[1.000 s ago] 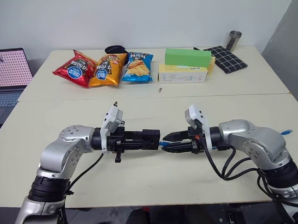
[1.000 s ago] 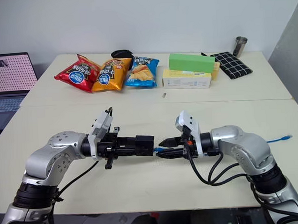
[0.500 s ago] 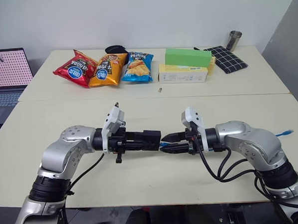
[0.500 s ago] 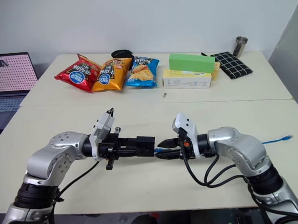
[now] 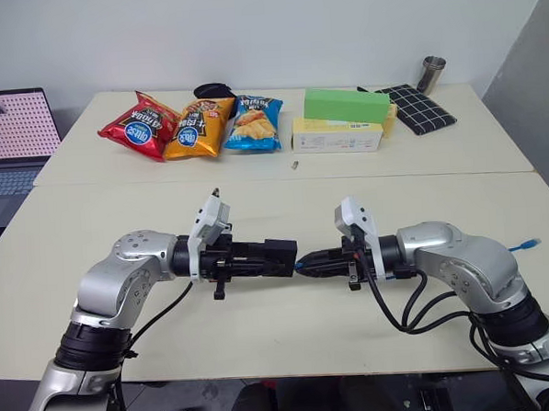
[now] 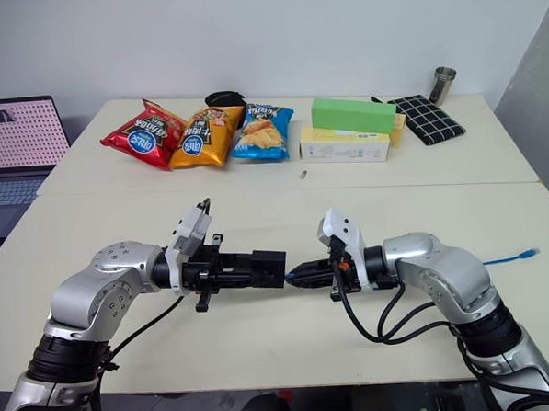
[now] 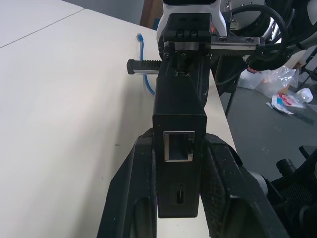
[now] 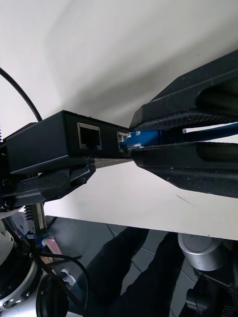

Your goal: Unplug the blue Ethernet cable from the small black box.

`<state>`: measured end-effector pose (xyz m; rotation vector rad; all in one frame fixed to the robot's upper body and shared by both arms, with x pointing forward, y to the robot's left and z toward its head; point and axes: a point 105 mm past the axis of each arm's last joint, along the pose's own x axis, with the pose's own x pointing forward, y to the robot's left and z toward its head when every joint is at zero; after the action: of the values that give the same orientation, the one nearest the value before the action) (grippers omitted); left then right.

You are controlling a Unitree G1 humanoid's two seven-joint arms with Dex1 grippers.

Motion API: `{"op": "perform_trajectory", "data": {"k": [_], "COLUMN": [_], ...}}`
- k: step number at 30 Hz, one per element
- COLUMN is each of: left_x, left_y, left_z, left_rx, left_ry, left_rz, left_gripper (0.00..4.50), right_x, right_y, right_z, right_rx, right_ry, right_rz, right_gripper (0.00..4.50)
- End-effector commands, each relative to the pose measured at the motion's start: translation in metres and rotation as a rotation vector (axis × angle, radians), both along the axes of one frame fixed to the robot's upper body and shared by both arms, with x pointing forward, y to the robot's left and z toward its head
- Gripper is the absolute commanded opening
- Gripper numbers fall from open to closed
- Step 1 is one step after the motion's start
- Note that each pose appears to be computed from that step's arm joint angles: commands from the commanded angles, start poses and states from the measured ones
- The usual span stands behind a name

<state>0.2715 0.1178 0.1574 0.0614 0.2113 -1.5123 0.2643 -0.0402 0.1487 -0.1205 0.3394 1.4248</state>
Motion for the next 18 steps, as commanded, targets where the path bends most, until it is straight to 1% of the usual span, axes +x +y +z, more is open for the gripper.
{"op": "perform_trajectory", "data": {"k": [1, 4, 7, 11, 15, 17, 18], "left_x": [-0.01, -0.006, 0.0, 0.005, 0.008, 0.01, 0.012], "left_y": [-0.005, 0.001, 0.009, 0.016, 0.021, 0.019, 0.017], "left_z": [0.008, 0.004, -0.002, -0.004, -0.005, -0.005, -0.005], "left_rx": [-0.001, 0.023, 0.064, 0.066, 0.07, 0.067, 0.064], "left_ry": [-0.038, -0.054, -0.084, -0.089, -0.094, -0.101, -0.108], "left_rz": [-0.065, -0.037, 0.012, 0.06, 0.097, 0.105, 0.111], "left_gripper": [0.79, 0.79, 0.79, 0.79, 0.79, 0.79, 0.79], "right_x": [0.002, 0.006, 0.019, 0.041, 0.079, 0.115, 0.129], "right_y": [-0.001, -0.014, -0.034, -0.061, -0.085, -0.106, -0.118], "right_z": [0.007, 0.003, -0.001, -0.004, -0.007, -0.008, -0.009], "right_rx": [-0.008, -0.04, -0.075, -0.103, -0.144, -0.218, -0.26], "right_ry": [-0.037, -0.029, -0.037, -0.076, -0.192, -0.315, -0.372], "right_rz": [0.017, -0.005, -0.08, -0.213, -0.426, -0.657, -0.756], "right_gripper": [0.07, 0.07, 0.07, 0.07, 0.07, 0.07, 0.07]}}
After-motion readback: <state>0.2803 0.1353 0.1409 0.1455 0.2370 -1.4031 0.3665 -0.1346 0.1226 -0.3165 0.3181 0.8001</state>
